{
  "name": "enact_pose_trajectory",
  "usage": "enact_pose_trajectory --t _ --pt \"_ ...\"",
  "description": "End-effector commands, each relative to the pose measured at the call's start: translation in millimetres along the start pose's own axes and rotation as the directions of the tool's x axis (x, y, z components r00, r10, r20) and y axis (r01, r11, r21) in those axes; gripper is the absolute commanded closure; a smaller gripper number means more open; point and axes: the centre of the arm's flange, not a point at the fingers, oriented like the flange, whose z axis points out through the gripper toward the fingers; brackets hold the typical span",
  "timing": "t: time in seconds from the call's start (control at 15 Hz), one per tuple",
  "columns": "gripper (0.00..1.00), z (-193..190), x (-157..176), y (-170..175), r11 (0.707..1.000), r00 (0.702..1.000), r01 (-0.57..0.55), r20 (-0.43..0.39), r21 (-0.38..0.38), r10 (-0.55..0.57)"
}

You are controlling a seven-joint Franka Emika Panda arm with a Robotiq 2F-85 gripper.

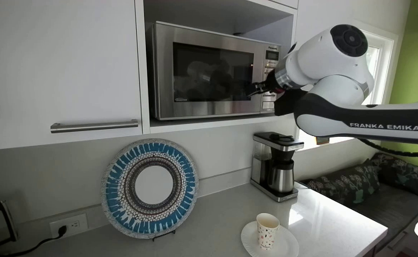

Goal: Close the door of the microwave

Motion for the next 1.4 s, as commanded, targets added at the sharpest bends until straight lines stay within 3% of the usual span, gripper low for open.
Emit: enact_pose_trajectory --t 0.0,0.27,0.6,0.8,0.87,0.93,1.13,1.33 --pt "0.00 -4.3 2.0 3.9 1.000 1.000 -0.004 0.010 0.006 0.004" --pt "0.00 -5.4 1.7 5.0 1.000 1.000 -0.008 0.020 0.014 0.008" --pt "0.00 -18.1 24.2 36.7 0.994 0.998 0.014 0.055 -0.105 -0.008" --pt "0.00 -23.2 33.9 55.1 0.991 0.989 -0.006 0.149 -0.137 0.027" --pt "0.00 -24.9 37.1 58.3 0.994 0.979 -0.031 0.198 -0.102 0.051" --pt "0.00 -19.2 26.5 55.4 0.991 0.990 -0.016 0.134 -0.135 0.034" --pt "0.00 -23.7 30.0 56.9 0.993 0.984 -0.029 0.173 -0.117 0.049" --pt "0.00 -19.3 35.8 62.5 0.994 0.986 -0.019 0.160 -0.109 0.036"
